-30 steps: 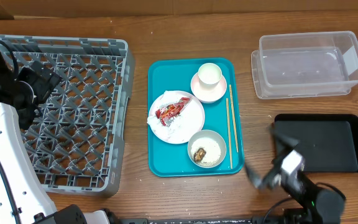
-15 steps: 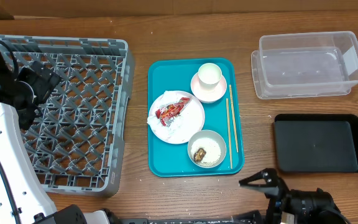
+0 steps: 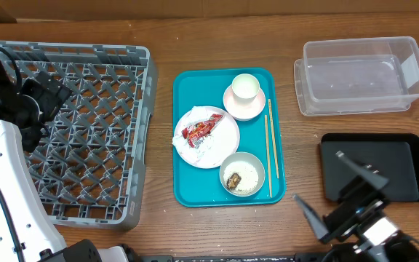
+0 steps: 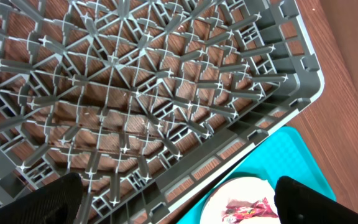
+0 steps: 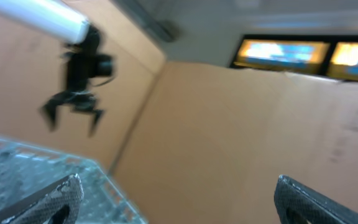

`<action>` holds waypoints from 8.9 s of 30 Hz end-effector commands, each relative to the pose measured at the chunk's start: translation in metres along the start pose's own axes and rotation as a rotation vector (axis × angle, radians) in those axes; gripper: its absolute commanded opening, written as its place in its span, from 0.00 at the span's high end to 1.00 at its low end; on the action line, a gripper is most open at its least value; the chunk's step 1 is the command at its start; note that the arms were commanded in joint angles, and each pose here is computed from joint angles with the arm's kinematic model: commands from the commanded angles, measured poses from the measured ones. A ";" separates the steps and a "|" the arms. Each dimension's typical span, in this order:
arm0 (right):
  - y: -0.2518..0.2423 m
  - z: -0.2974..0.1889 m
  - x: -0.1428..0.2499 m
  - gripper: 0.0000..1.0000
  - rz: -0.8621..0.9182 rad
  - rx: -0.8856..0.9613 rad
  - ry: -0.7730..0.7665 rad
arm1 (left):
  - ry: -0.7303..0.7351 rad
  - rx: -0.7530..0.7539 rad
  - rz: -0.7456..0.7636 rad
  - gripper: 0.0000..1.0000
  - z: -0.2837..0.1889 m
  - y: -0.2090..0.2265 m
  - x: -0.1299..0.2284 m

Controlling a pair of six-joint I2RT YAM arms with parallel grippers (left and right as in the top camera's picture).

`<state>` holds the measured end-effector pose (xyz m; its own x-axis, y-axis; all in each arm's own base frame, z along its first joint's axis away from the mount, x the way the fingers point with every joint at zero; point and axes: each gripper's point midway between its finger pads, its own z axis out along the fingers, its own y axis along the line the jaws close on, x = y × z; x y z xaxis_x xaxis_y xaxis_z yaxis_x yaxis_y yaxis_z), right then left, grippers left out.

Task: Sort waste into correct bins and load items into the dishwasher
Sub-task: 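Move the right gripper over the plate toward the red wrapper, then grasp the red snack wrapper with the right gripper, then carry the wrapper to the clear plastic bin and release it, then lower the right gripper onto the white tissue on the plate and grasp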

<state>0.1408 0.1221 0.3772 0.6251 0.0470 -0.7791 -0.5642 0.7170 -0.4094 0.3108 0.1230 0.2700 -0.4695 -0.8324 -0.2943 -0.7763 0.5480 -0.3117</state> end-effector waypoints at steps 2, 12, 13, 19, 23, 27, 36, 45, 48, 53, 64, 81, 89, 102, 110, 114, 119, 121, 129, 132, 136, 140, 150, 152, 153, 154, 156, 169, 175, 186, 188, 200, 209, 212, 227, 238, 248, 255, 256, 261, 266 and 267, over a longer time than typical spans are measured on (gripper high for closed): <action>-0.049 0.031 -0.022 0.00 0.079 0.123 0.080 | -0.018 0.007 -0.014 0.00 -0.005 -0.001 -0.003; -0.048 0.111 -0.005 0.00 0.525 -0.328 0.399 | -0.018 0.007 -0.014 0.00 -0.005 -0.001 -0.003; -0.039 0.113 -0.010 0.00 0.569 -0.431 0.380 | -0.018 0.007 -0.014 0.00 -0.005 -0.001 -0.003; -0.035 0.127 -0.003 0.00 0.737 -0.669 0.343 | -0.018 0.007 -0.014 0.00 -0.005 -0.001 -0.003; -0.065 0.152 0.023 0.00 0.947 -0.475 0.382 | -0.018 0.007 -0.014 0.00 -0.005 -0.001 -0.003; -0.094 0.165 0.036 0.00 0.972 -0.264 0.355 | -0.018 0.007 -0.014 0.00 -0.005 -0.001 -0.003; -0.152 0.142 0.104 0.00 0.873 0.376 0.626 | -0.018 0.007 -0.014 0.00 -0.005 -0.001 -0.003; -0.095 0.135 0.122 0.00 0.930 0.249 1.012 | -0.018 0.007 -0.014 0.00 -0.005 -0.001 -0.003; -0.067 0.142 0.113 0.00 1.003 0.119 1.013 | -0.018 0.007 -0.014 0.00 -0.005 -0.001 -0.003; -0.036 0.147 0.097 0.00 1.144 -0.029 1.015 | -0.018 0.007 -0.014 0.00 -0.005 -0.001 -0.003; -0.028 0.151 0.154 0.15 1.387 0.260 1.160 | -0.018 0.007 -0.014 0.00 -0.005 -0.001 -0.003; 0.086 0.130 0.324 0.51 1.490 0.831 1.576 | -0.018 0.007 -0.014 0.00 -0.005 -0.001 -0.003; 0.112 0.113 0.372 0.53 1.568 1.034 1.632 | -0.018 0.007 -0.014 0.00 -0.005 -0.001 -0.003; 0.124 0.120 0.405 0.49 1.563 1.025 1.589 | -0.018 0.007 -0.014 0.00 -0.005 -0.001 -0.003; 0.136 0.115 0.400 0.50 1.527 1.022 1.628 | -0.018 0.007 -0.014 0.00 -0.005 -0.001 -0.003; 0.138 0.115 0.400 0.50 1.475 1.043 1.609 | -0.018 0.007 -0.014 0.00 -0.005 -0.001 -0.003; 0.143 0.113 0.398 0.50 1.455 1.040 1.622 | -0.018 0.007 -0.014 0.00 -0.005 -0.001 -0.003; 0.141 0.112 0.398 0.49 1.448 1.058 1.614 | -0.018 0.007 -0.014 0.00 -0.005 -0.001 -0.003; 0.137 0.109 0.401 0.50 1.420 1.086 1.605 | -0.018 0.007 -0.014 0.00 -0.005 -0.001 -0.003; 0.139 0.106 0.405 0.50 1.414 1.091 1.610 | -0.018 0.007 -0.014 0.00 -0.005 -0.001 -0.003; 0.142 0.107 0.412 0.49 1.418 1.088 1.604 | -0.018 0.007 -0.014 0.00 -0.005 -0.001 -0.003; 0.141 0.111 0.413 0.50 1.426 1.081 1.589 | -0.018 0.007 -0.014 0.00 -0.005 -0.001 -0.003; 0.145 0.091 0.423 0.58 1.365 1.128 1.651 | -0.018 0.007 -0.014 0.00 -0.005 -0.001 -0.003; 0.145 0.091 0.423 0.63 1.366 1.128 1.649 | -0.018 0.007 -0.014 0.00 -0.005 -0.001 -0.003; 0.145 0.092 0.424 0.65 1.369 1.126 1.645 | -0.018 0.007 -0.014 0.00 -0.005 -0.001 -0.003; 0.146 0.094 0.423 0.67 1.377 1.120 1.644 | -0.018 0.007 -0.014 0.00 -0.005 -0.001 -0.003; 0.147 0.096 0.422 0.71 1.393 1.110 1.648 | -0.018 0.007 -0.014 0.00 -0.005 -0.001 -0.003; 0.124 0.129 0.390 0.82 1.418 1.021 1.569 | -0.018 0.007 -0.014 0.00 -0.005 -0.001 -0.003; 0.120 0.134 0.382 0.96 1.429 1.011 1.549 | -0.018 0.007 -0.014 0.00 -0.005 -0.001 -0.003; 0.106 0.149 0.358 0.96 1.472 0.980 1.487 | -0.018 0.006 -0.014 0.00 -0.005 -0.001 -0.003; 0.086 0.157 0.344 0.96 1.496 0.982 1.426 | -0.018 0.007 -0.014 0.00 -0.005 -0.001 -0.003; -0.098 0.112 0.320 0.96 1.529 1.270 1.114 | -0.018 0.007 -0.014 0.00 -0.005 -0.001 -0.003; -0.212 0.012 0.327 0.93 1.382 1.682 0.938 | -0.018 0.007 -0.014 0.00 -0.005 -0.001 -0.003; -0.233 -0.005 0.327 0.83 1.373 1.736 0.891 | -0.018 0.007 -0.014 0.00 -0.005 -0.001 -0.003; -0.202 0.051 0.326 0.77 1.564 1.070 1.079 | -0.018 0.007 -0.014 0.00 -0.005 -0.001 -0.003; -0.035 0.122 0.301 0.40 1.446 0.454 1.429 | -0.018 0.007 -0.014 0.00 -0.005 -0.001 -0.003; 0.084 0.125 0.291 0.02 1.217 0.587 1.615 | -0.018 0.007 -0.014 0.00 -0.005 -0.001 -0.003; 0.122 0.114 0.300 0.27 1.135 0.654 1.614 | -0.018 0.007 -0.014 0.00 -0.005 -0.001 -0.003; 0.125 0.113 0.303 0.28 1.136 0.648 1.612 | -0.018 0.007 -0.014 0.00 -0.005 -0.001 -0.003; 0.137 0.099 0.322 0.33 1.147 0.654 1.615 | -0.018 0.006 -0.014 0.00 -0.005 -0.001 -0.003; 0.148 0.092 0.339 0.33 1.155 0.661 1.638 | -0.018 0.007 -0.014 0.00 -0.005 -0.001 -0.003; 0.151 0.091 0.342 0.33 1.161 0.655 1.645 | -0.018 0.007 -0.014 0.00 -0.005 -0.001 -0.003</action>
<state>0.3163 0.3092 0.1051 -0.9251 0.2838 -0.2523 0.1823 0.9148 0.3605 0.3109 0.1230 0.2700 -0.4691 -0.8326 -0.2945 -0.7763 0.5477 -0.3120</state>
